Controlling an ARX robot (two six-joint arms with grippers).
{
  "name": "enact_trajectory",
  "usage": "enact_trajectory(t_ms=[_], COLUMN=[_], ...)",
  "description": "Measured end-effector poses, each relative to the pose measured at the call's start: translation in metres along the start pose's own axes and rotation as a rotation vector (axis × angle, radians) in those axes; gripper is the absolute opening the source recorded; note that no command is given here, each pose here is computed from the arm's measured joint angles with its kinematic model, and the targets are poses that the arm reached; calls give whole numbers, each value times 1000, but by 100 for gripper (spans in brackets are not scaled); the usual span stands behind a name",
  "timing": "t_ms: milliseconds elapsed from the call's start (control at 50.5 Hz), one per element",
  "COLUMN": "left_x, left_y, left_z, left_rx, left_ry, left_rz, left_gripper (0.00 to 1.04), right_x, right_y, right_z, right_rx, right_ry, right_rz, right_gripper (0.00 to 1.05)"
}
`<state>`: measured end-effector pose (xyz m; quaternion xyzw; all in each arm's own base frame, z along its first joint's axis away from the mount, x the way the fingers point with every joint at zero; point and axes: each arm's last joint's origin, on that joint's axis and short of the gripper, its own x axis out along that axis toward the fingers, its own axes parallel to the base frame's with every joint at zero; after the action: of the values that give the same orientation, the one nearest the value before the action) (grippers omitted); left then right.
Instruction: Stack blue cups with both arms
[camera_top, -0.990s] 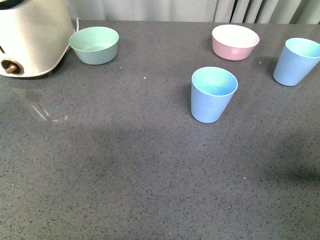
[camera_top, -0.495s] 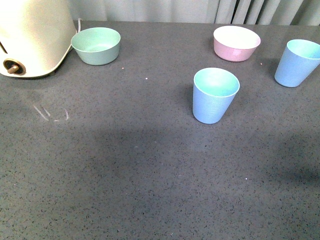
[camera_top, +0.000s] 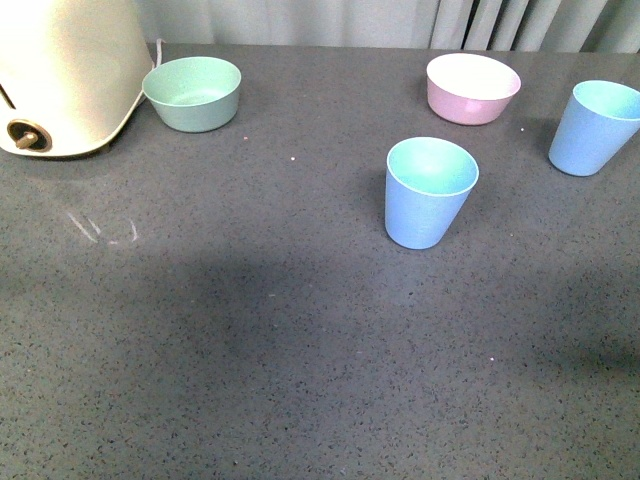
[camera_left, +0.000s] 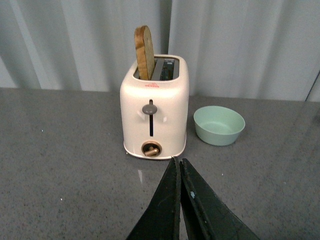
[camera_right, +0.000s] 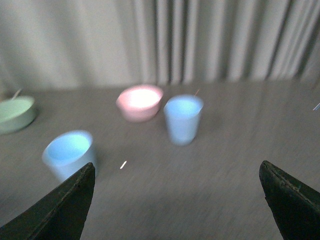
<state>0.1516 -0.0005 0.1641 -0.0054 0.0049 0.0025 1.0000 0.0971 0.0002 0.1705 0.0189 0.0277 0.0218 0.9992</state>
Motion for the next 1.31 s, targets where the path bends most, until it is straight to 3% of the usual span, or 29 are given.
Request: enact_trajectory(t_ms=[119,238,436,752,1050,1307], left_x=[-6,-11,-20,-29,-36,-40], left_y=[0,0,0,0,0,0], left_z=[-1,1,5,7,7,7], left_rx=[0,0,0,0,0,0], left_ry=[5,-5,-17,-24,-25,-26], left_rz=[-12,-7,-7,-8,-8,-8], left_gripper=[2,2,2,2,2,2], right_x=[15,43,126,232,306,340], right_y=[-4,-11,-23,-34,-28,-13], right_z=[0,13,32,6,-8,-18], right_rx=[116,118,-89,-411,-525,-576], right_ry=[206,210,203,419,507,520], right_rz=[21,-8,-55,-12,57,101], right_gripper=[96,96,96,96,96,96])
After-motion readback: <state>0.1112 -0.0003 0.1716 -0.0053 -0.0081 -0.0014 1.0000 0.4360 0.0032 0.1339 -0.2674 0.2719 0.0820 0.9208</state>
